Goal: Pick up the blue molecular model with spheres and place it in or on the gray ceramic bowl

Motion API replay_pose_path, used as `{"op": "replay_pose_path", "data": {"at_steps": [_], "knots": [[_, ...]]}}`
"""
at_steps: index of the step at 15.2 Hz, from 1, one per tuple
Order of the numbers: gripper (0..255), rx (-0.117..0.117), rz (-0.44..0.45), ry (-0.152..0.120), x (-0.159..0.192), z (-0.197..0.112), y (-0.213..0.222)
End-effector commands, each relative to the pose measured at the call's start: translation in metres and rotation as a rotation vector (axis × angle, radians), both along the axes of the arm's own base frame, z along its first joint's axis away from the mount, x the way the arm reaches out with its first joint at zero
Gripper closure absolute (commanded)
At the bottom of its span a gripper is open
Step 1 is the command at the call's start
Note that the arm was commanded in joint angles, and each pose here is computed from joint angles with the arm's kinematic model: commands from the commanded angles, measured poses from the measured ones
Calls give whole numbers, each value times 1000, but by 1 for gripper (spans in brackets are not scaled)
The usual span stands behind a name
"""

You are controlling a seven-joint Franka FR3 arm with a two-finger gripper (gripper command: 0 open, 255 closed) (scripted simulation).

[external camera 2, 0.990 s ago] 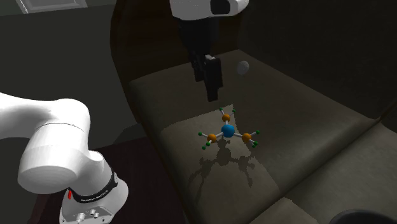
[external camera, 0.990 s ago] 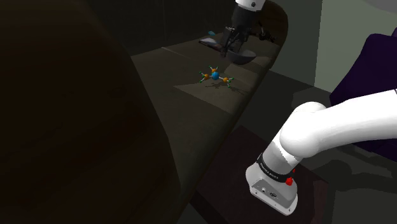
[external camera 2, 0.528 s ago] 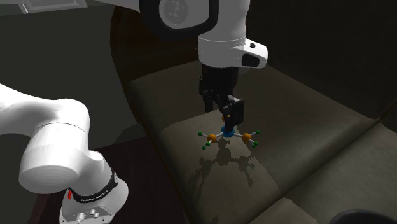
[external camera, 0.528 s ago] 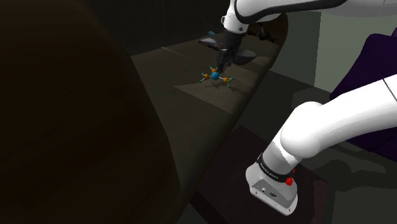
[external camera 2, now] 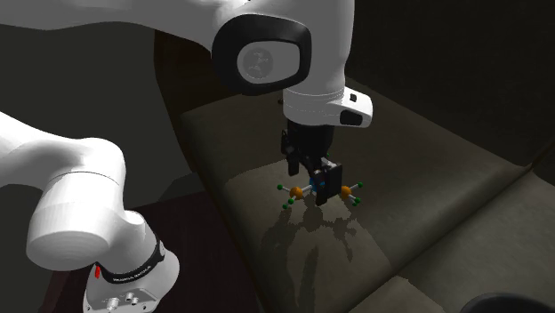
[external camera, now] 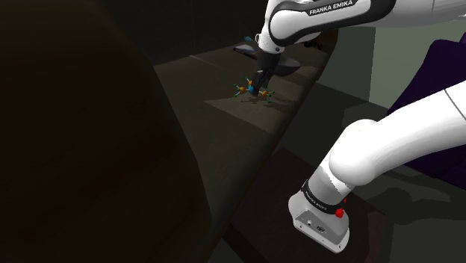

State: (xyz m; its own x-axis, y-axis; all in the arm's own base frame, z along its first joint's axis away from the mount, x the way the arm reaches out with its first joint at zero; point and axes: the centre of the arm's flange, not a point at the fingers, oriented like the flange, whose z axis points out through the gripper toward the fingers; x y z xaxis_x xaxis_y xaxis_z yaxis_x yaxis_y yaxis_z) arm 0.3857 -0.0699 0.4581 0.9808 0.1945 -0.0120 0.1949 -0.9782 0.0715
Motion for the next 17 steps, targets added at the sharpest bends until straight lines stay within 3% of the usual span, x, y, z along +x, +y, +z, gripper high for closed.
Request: {"op": "replay_pose_path", "data": {"at_steps": [1, 8, 9, 17], "knots": [[0, 0, 0, -1, 0, -6, -1], [0, 0, 0, -1, 0, -6, -1], [255, 0, 0, -1, 0, -6, -1], [255, 0, 0, -1, 0, -6, -1]]}}
